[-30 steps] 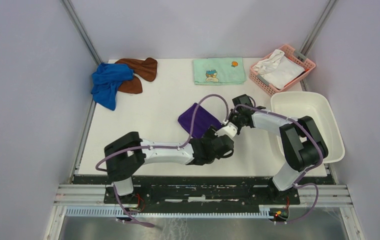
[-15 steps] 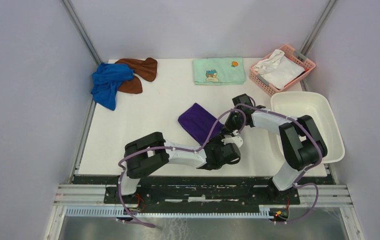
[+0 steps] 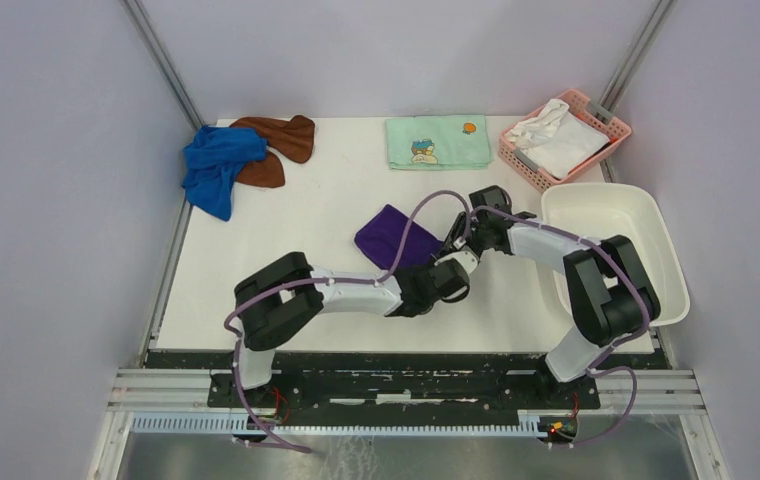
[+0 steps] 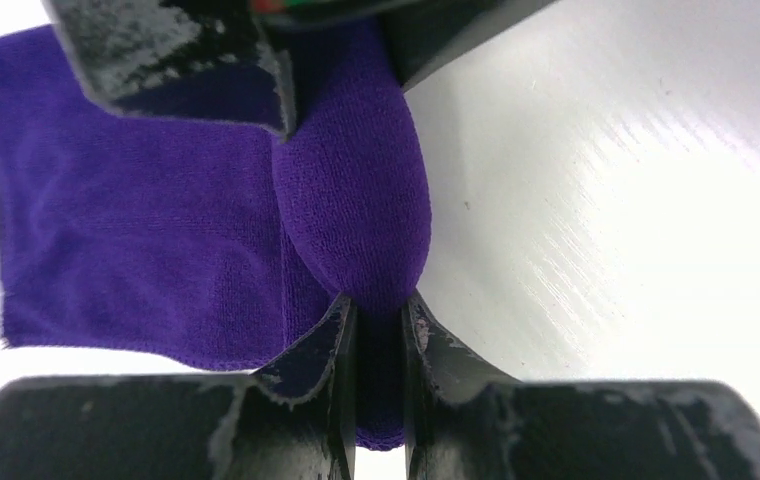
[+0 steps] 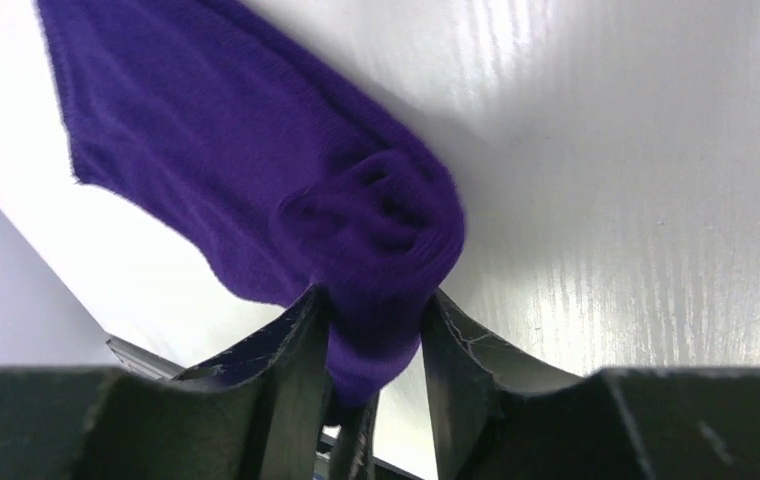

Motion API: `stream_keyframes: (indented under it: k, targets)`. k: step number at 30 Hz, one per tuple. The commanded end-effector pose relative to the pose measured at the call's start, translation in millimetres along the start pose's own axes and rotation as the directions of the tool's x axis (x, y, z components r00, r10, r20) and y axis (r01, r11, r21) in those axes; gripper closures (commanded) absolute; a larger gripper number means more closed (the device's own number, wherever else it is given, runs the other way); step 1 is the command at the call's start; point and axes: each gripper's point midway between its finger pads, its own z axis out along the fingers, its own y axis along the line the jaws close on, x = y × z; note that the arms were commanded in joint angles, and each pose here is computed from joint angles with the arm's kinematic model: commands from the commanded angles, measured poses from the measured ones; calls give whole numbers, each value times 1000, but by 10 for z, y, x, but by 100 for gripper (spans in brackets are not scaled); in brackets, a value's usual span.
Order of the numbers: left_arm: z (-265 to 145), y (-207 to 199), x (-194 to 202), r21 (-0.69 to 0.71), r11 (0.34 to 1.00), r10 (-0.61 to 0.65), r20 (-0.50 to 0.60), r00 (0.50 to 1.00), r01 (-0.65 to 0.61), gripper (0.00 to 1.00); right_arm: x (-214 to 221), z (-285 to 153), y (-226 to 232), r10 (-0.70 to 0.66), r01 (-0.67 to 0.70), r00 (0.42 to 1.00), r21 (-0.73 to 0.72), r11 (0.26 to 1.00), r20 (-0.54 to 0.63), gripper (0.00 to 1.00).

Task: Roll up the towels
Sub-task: Roll the towel at the center of the board.

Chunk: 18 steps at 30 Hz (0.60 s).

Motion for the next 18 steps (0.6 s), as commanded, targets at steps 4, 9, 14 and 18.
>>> stream_keyframes:
  k: [4, 9, 14, 18]
  targets:
    - [-86, -22, -172, 354, 863, -354, -82, 932, 359, 97, -315, -413, 425, -56, 95, 985, -245, 965, 162, 39]
    - [-97, 93, -162, 512, 662, -535, -188, 823, 547, 97, -419, -557, 427, -58, 133, 968, -301, 944, 245, 26]
    - [-75, 177, -144, 609, 409, -658, -320, 682, 680, 97, -379, -490, 404, -24, 125, 966, -381, 916, 258, 21]
    - [-54, 233, -97, 636, 214, -710, -419, 565, 741, 97, -345, -352, 368, -11, 114, 970, -411, 905, 244, 20]
